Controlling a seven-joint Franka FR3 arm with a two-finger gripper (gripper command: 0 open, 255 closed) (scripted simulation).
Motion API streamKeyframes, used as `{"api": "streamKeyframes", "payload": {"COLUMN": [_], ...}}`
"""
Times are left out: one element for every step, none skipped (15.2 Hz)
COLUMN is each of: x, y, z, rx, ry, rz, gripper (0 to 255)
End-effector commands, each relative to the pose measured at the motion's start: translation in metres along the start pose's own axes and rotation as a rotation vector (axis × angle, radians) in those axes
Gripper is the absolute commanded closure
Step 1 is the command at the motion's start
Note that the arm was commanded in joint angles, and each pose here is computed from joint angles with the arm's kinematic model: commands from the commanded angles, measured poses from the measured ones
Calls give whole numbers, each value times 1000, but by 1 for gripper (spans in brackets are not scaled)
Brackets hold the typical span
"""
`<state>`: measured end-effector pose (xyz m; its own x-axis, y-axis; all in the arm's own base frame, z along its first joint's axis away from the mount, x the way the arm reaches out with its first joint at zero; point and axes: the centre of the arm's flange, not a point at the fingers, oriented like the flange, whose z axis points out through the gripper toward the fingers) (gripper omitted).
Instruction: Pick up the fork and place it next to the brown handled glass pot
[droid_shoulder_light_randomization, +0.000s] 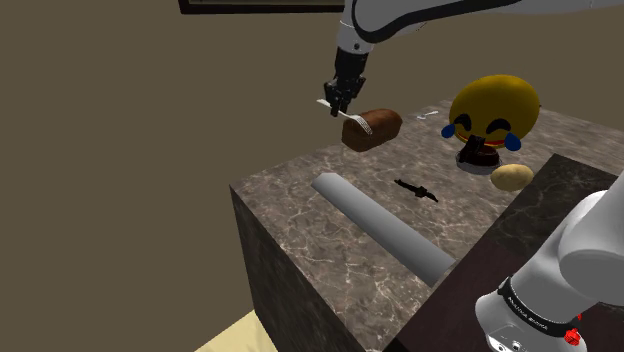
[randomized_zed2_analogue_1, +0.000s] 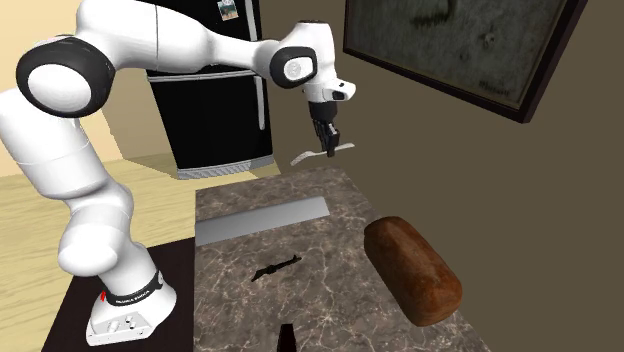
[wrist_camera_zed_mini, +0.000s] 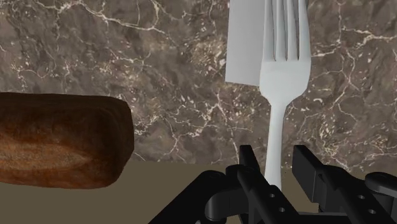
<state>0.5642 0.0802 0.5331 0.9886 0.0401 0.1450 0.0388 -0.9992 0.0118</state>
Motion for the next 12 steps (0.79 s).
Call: {"api": "streamKeyframes", "payload": {"x": [-6,-10,-14,-18,-21,-25,-29,-32,-36,-40,-43,-47], "y": [26,38,51,64,76,89,102,114,127,140,152,165], "z": [0,0,-1,-1,-2,-2,-3,-3,-3,-4,-4,-5], "rx": [0,0,0,0,0,0,0,0,0,0,0,0], "ry": [0,0,0,0,0,0,0,0,0,0,0,0], "rz": [-1,-1,-1,-1,-1,-1,-1,-1,-1,-1,-1,-1], "gripper": [255,255,255,255,255,255,255,255,255,255,255,255]}}
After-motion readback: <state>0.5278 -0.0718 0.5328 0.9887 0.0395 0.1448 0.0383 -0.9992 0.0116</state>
